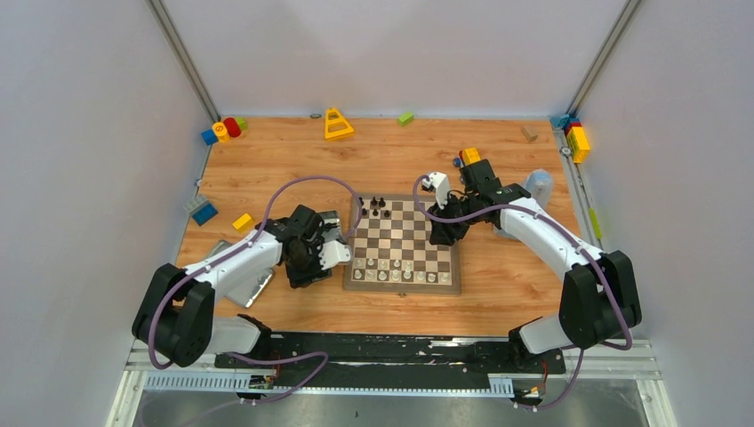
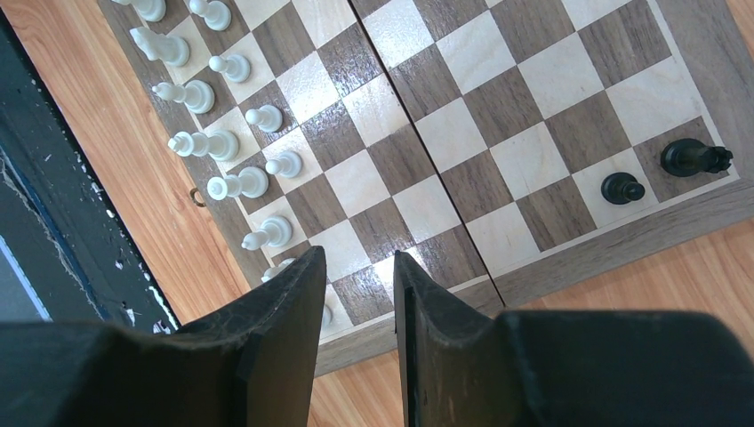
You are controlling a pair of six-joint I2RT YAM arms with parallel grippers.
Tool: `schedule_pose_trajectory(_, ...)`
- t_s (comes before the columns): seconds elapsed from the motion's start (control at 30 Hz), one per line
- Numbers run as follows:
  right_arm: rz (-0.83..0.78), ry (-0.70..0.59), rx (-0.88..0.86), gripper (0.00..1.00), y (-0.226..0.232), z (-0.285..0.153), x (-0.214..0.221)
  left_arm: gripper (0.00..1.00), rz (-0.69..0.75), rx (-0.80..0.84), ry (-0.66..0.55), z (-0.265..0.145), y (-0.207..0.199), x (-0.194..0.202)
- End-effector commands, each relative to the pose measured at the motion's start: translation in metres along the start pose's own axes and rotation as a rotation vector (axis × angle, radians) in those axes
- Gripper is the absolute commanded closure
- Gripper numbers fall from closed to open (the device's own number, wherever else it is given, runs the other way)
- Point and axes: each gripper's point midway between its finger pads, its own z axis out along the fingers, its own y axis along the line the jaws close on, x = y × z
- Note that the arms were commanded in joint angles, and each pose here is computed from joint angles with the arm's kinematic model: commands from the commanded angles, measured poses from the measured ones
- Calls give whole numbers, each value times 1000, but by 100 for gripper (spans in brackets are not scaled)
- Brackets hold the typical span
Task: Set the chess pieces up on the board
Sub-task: Pick up the chess piece at the center of the board.
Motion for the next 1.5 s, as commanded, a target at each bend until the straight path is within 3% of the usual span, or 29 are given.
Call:
schedule_pose_trajectory(0.0, -13, -33, -22, 65, 2, 1, -8, 45, 25, -61, 17, 4, 15, -1)
schedule_pose_trajectory(0.47, -2, -20, -36, 65, 2, 4, -4, 47, 10, -143, 45, 11, 26, 9)
schedule_pose_trajectory(0.9, -2, -26, -40, 66, 3, 3, -7, 77, -6, -114, 36, 14, 16, 12)
schedule_pose_trajectory(1.07, -9, -55, -49, 66, 7, -3, -18, 83, -36, -100, -33, 4, 12, -2)
schedule_pose_trajectory(1.47, -54, -139, -93, 66, 12, -17, -58, 83, -14, -74, -206, -50, 21, -58)
